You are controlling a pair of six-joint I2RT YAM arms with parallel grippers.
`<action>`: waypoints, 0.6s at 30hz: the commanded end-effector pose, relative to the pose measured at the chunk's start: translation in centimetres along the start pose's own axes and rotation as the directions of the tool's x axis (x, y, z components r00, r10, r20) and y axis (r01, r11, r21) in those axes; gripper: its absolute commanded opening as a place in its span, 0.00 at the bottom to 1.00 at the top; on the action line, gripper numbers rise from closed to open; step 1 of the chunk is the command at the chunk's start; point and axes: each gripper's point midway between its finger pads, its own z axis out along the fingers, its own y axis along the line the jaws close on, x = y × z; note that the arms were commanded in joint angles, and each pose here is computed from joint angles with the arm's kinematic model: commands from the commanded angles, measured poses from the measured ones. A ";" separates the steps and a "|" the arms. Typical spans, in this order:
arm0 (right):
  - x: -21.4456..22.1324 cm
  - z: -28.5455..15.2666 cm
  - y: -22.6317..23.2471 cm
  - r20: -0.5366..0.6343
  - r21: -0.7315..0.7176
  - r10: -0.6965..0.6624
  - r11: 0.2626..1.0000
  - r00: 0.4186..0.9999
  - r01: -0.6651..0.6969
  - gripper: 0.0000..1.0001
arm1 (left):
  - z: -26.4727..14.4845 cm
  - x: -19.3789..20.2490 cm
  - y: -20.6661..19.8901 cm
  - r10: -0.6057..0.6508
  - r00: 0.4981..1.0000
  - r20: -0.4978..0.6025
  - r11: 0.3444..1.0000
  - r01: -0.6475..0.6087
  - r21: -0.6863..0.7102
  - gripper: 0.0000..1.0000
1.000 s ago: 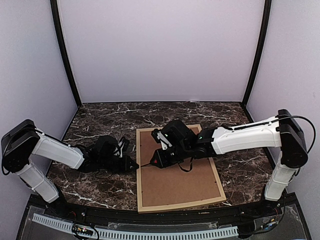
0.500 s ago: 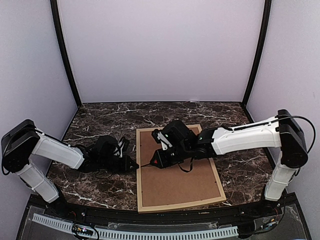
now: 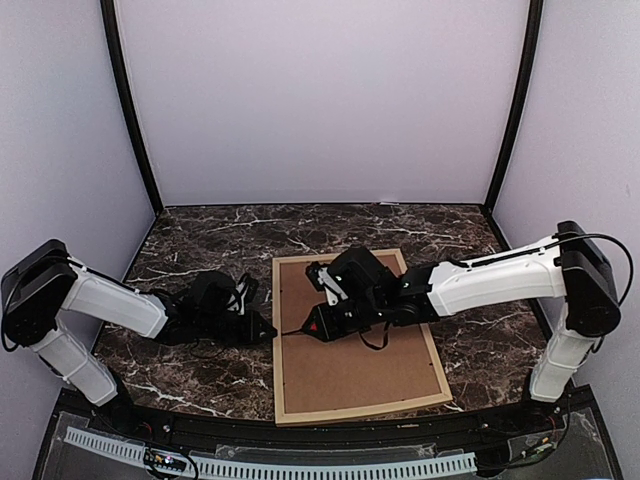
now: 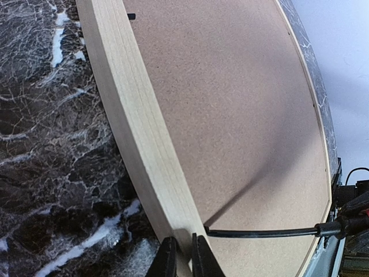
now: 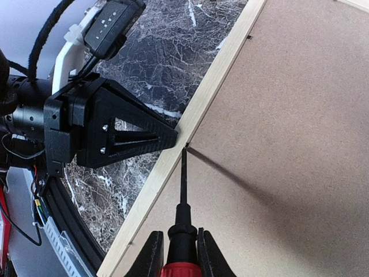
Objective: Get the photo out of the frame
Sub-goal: Release the fastener from the backboard.
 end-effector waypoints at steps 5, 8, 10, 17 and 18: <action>-1.1 -4.4 5.4 0.166 -0.226 -0.029 0.972 0.986 0.067 0.00 | -0.5 1.3 1.2 0.006 0.999 -0.050 0.997 -0.010 -0.081 0.11; -0.1 -5.1 3.9 0.163 -0.187 -0.017 0.981 0.986 0.048 0.00 | -0.7 1.1 1.1 0.008 0.999 -0.042 0.996 -0.011 -0.088 0.12; 0.4 -5.6 2.9 0.165 -0.156 -0.012 0.987 0.986 0.038 0.00 | -0.8 0.8 1.0 0.010 0.999 -0.038 0.996 -0.013 -0.092 0.11; 0.6 -7.4 0.5 0.199 -0.075 -0.006 0.997 0.980 0.021 0.00 | -1.4 -0.3 0.5 0.026 1.000 -0.008 0.994 -0.027 -0.109 0.12; 0.5 -7.7 0.4 0.200 -0.073 -0.006 0.997 0.980 0.021 0.00 | -1.6 -0.5 0.4 0.029 1.000 0.000 0.993 -0.028 -0.113 0.13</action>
